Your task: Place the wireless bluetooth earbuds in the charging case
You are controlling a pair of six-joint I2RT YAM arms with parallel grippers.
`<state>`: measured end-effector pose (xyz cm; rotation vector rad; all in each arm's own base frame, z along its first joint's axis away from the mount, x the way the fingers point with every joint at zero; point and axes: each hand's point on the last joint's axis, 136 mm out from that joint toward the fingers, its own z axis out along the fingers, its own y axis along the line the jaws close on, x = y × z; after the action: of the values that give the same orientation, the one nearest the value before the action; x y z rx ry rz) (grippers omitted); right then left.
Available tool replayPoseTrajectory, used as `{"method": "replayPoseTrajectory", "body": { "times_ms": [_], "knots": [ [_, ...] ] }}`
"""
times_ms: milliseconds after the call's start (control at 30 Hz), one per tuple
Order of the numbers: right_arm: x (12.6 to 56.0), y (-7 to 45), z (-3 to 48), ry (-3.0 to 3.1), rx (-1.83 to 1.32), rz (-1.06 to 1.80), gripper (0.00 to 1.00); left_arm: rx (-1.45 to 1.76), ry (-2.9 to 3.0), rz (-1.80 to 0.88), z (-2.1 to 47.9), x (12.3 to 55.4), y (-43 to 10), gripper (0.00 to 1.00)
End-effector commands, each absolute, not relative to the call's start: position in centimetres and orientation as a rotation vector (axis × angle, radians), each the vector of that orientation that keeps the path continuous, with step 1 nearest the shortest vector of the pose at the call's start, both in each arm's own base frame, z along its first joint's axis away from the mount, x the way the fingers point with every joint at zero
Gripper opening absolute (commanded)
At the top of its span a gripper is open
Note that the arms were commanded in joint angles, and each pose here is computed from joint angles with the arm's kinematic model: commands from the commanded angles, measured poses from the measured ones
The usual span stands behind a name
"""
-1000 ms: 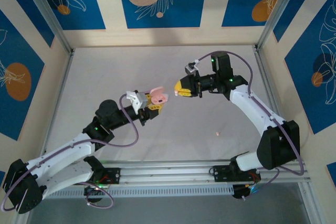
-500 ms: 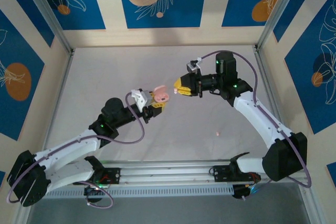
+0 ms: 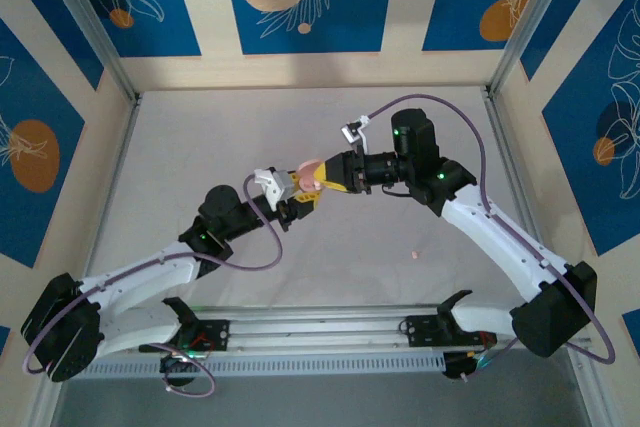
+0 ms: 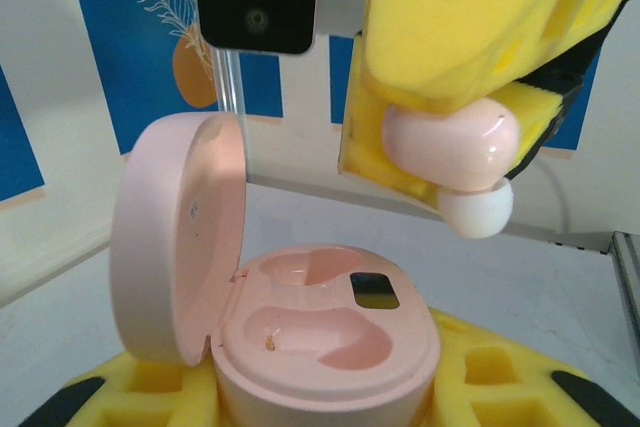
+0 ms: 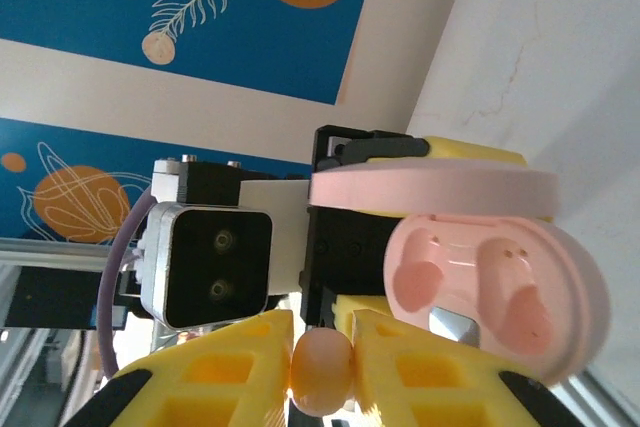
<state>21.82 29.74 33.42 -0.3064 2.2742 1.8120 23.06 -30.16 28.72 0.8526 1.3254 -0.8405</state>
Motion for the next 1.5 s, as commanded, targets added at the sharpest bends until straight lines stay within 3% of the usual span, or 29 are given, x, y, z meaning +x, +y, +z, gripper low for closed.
{"method": "replayPoseTrajectory", "body": {
  "times_ms": [0,1467],
  "knots": [
    [22.4,29.7,34.4,2.22,-0.329,1.721,0.22,0.859,1.218,-0.877,31.5,22.2,-30.7,0.29],
    [22.5,31.6,30.0,2.431,-0.405,1.274,0.26,0.836,1.209,-0.87,32.0,22.0,-30.4,0.3]
  ]
}}
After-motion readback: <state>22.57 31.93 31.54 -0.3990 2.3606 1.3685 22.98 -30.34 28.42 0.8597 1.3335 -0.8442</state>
